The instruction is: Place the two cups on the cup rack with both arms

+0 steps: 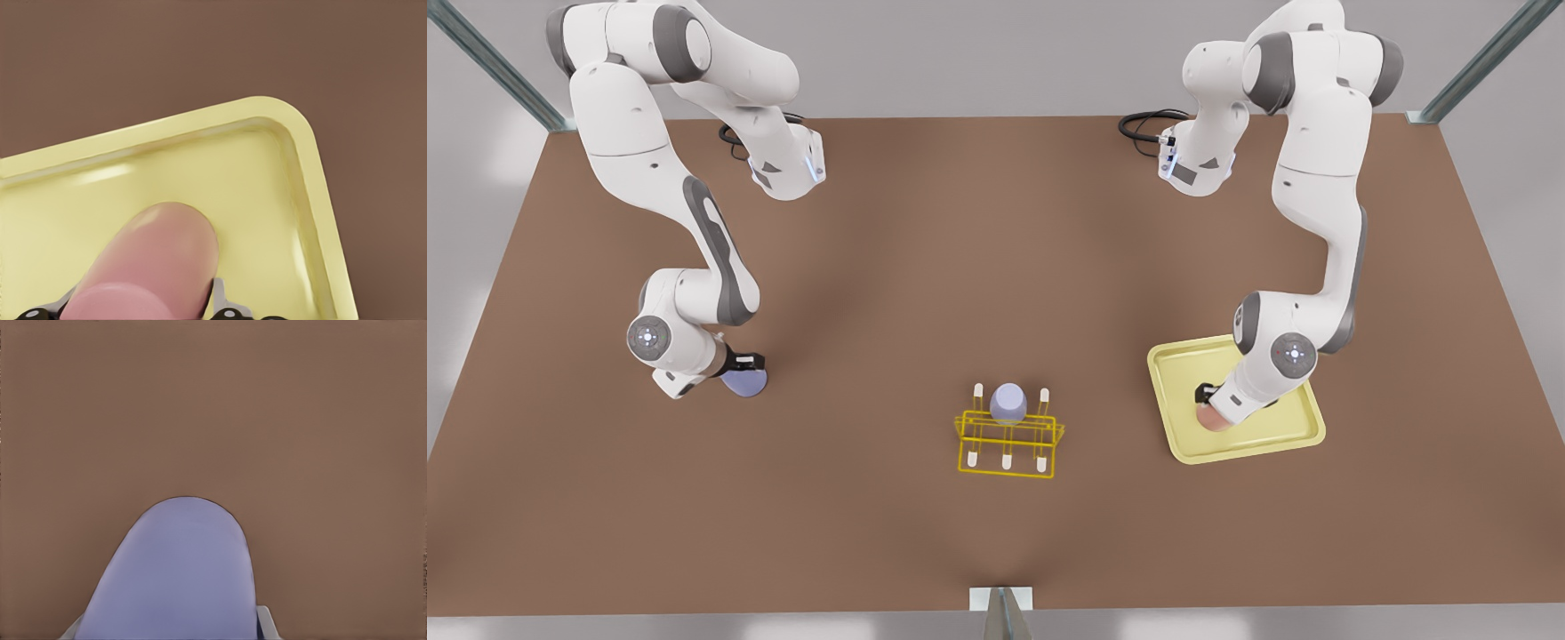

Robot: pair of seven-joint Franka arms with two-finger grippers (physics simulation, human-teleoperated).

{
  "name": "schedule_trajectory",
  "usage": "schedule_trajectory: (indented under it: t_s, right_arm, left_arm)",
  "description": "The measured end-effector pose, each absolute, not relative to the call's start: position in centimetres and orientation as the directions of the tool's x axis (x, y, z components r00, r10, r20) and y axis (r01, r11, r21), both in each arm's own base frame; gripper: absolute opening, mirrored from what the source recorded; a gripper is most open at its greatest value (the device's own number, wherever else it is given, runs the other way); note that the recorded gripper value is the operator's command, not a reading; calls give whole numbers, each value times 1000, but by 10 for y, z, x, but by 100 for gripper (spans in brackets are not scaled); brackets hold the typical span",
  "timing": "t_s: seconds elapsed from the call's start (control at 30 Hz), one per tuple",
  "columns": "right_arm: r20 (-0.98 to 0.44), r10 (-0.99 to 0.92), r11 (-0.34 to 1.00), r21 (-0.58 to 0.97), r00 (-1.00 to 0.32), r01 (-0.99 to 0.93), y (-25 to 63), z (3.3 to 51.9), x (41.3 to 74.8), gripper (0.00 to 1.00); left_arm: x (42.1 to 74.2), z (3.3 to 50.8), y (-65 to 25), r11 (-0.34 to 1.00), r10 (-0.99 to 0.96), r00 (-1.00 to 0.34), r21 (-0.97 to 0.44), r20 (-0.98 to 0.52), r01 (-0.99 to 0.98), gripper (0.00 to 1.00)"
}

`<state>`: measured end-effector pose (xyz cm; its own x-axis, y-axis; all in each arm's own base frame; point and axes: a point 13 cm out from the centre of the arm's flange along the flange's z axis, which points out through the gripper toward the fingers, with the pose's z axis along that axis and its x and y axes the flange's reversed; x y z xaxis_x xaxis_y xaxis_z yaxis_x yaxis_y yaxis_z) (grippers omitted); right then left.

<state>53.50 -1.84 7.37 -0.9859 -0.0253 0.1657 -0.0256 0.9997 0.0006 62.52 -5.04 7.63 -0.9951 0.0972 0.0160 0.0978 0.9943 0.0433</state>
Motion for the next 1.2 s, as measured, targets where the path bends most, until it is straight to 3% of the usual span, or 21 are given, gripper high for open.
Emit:
schedule_trajectory:
  t_s: [0.17, 0.33, 0.4, 0.83, 1.07, 1.2]
  right_arm:
    - [149, -39, 999, 1, -988, -39, -14, 84, 545, 78]
    - [104, -78, 997, 19, -992, -76, 10, 109, 577, 78]
    - [79, -96, 995, 39, -992, -93, 28, 121, 591, 78]
    - [-82, -142, 941, 298, -986, -161, 203, 189, 680, 78]
    - [-127, -114, 879, 449, -985, -160, 291, 201, 716, 78]
    - [-152, -98, 850, 502, -984, -162, 316, 216, 727, 78]
  left_arm:
    - [631, 79, -51, 994, 97, -995, 43, 4, 97, 90]
    - [629, 72, -50, 994, 97, -995, 43, 12, 98, 90]
    - [629, 72, -51, 994, 98, -995, 43, 11, 98, 84]
    - [636, 95, -51, 996, 78, -997, 35, -17, 78, 82]
    - [634, 98, -56, 999, 46, -999, 6, -8, 46, 82]
    - [672, 142, -83, 998, 55, -996, -26, -63, 57, 82]
